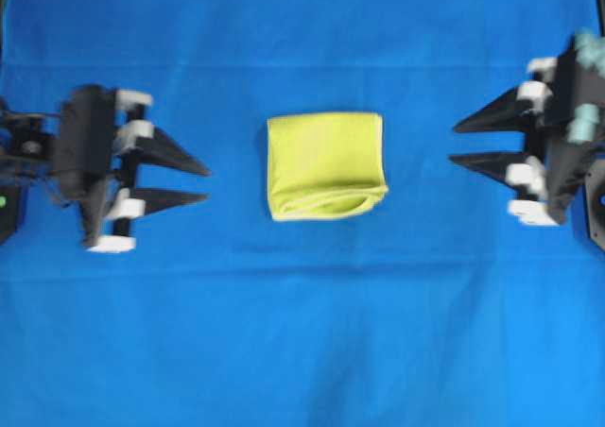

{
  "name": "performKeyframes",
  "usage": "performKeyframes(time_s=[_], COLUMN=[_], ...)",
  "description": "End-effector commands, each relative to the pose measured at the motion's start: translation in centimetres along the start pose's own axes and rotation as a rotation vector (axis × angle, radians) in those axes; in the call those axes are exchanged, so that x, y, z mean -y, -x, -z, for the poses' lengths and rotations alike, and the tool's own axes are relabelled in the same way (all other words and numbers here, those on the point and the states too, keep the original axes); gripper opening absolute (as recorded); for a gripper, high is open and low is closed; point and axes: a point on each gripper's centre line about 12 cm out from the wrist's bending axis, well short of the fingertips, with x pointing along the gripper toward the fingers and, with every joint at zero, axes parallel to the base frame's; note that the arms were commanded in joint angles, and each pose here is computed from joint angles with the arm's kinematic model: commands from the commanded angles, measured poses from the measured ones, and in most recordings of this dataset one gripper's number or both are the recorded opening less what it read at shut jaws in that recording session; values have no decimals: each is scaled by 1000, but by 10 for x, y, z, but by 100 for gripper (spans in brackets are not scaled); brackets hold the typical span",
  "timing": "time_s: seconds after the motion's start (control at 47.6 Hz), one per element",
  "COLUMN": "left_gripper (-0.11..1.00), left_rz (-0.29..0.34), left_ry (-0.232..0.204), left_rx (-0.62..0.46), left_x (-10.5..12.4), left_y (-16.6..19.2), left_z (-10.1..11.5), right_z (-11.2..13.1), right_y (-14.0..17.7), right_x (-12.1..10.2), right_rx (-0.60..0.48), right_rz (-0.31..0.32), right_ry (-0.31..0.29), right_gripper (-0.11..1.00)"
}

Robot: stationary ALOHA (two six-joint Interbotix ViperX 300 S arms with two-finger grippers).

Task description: Fold the yellow towel.

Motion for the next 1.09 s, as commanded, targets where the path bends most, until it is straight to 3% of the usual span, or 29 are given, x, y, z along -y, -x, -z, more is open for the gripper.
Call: performKeyframes(time_s=[0.0, 0.273, 0.651, 1.071], left_gripper=[33, 33, 33, 33], left_rz=[3, -8, -20, -19], left_ry=[-3, -1, 16, 21], left_rx=[68, 185, 225, 225], left_x=[1, 0, 0, 0], left_y=[18, 69, 100, 102], left_z=[-8, 0, 48, 54], right_z=[-5, 17, 66, 70], right_y=[15, 51, 57, 52], right_x=[6, 20, 32, 30], right_rx=[49, 163, 205, 199], right_rz=[13, 14, 12, -4], right_ry=[2, -2, -52, -63], right_gripper=[51, 50, 50, 50])
